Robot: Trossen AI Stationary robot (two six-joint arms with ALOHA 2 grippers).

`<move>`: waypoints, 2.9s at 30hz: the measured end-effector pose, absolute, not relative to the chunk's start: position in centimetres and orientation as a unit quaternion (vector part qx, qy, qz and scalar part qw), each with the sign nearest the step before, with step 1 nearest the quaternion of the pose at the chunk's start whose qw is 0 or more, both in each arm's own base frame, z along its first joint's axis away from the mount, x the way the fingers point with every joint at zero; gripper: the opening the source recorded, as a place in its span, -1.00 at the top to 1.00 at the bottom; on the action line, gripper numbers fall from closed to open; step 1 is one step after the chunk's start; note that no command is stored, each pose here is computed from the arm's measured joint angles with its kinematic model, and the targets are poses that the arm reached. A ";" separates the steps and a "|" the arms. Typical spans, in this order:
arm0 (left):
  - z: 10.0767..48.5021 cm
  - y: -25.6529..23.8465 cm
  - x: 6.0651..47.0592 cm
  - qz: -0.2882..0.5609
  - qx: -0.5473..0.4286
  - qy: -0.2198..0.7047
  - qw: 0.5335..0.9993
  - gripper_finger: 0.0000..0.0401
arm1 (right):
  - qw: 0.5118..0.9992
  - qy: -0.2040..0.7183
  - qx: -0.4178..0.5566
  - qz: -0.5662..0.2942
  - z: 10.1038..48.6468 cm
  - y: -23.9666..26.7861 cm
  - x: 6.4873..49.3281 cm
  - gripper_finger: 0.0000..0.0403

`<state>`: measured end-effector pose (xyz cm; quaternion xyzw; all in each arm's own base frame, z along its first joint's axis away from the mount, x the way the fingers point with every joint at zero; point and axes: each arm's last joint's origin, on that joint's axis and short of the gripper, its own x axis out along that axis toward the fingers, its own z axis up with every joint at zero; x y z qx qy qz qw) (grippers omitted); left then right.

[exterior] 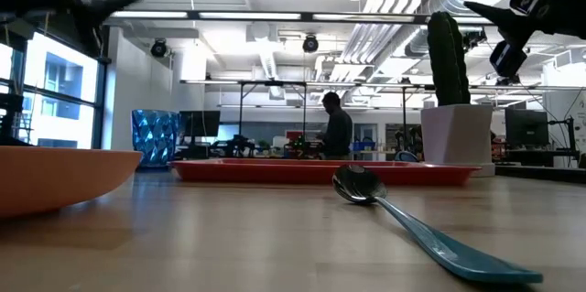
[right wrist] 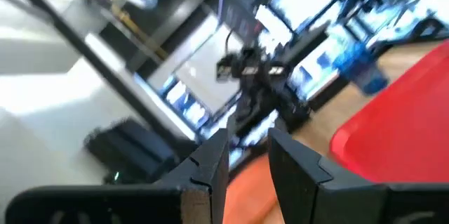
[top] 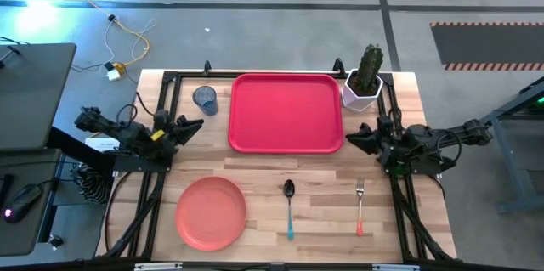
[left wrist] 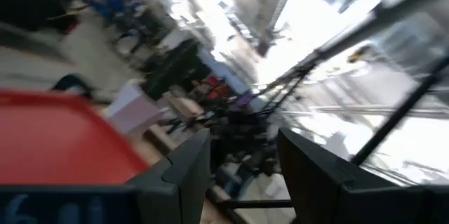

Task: Pick and place plate/cup/fork/spoon on tray
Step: Put the orange plate on the center of the red tray

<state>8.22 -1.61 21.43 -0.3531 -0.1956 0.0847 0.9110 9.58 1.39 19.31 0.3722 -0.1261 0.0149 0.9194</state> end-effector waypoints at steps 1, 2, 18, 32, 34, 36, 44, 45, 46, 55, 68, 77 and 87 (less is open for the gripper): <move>22.1 -1.6 8.0 0.075 -0.347 -0.203 0.913 0.24 | 0.919 -0.132 0.370 0.006 19.4 1.3 9.6 0.55; 22.8 -1.6 7.9 0.068 -0.338 -0.207 0.916 0.24 | 0.921 -0.137 0.366 -0.002 19.4 1.3 9.5 0.55; 35.1 -2.0 8.2 0.059 -0.157 0.021 0.986 0.25 | 0.903 -0.263 0.339 0.003 21.8 0.9 8.5 0.55; 35.4 -4.0 11.6 0.009 -0.015 0.298 0.955 0.26 | 0.900 -0.261 0.349 0.004 21.8 0.9 8.6 0.55; 34.7 -4.2 12.1 0.018 -0.014 0.329 0.944 0.26 | 0.902 -0.256 0.349 0.003 21.7 0.9 8.6 0.55; 34.3 -4.5 12.6 0.026 -0.018 0.350 0.936 0.26 | 0.903 -0.252 0.348 0.001 21.6 0.9 8.7 0.55; 32.5 -5.8 15.3 0.014 -0.006 0.416 0.909 0.26 | 0.905 -0.246 0.346 -0.001 21.5 1.0 8.7 0.55; 32.2 -6.0 15.7 0.016 -0.002 0.424 0.905 0.26 | 0.906 -0.245 0.346 -0.002 21.5 1.0 8.8 0.55; 31.9 -6.2 16.1 0.017 0.001 0.432 0.901 0.26 | 0.906 -0.243 0.346 -0.002 21.4 1.0 8.8 0.55; 28.5 -7.8 19.6 0.005 0.042 0.517 0.855 0.26 | 0.907 -0.240 0.345 -0.003 21.4 1.0 8.8 0.55; 23.5 -9.6 23.1 -0.037 0.097 0.613 0.784 0.26 | 0.904 -0.225 0.364 -0.001 21.1 1.0 8.9 0.55; 20.9 -10.3 24.6 -0.031 0.108 0.639 0.761 0.26 | 0.905 -0.220 0.363 -0.003 21.0 1.0 9.0 0.55; 18.4 -10.8 25.8 -0.025 0.116 0.660 0.742 0.26 | 0.910 -0.207 0.360 -0.006 20.7 1.0 9.1 0.55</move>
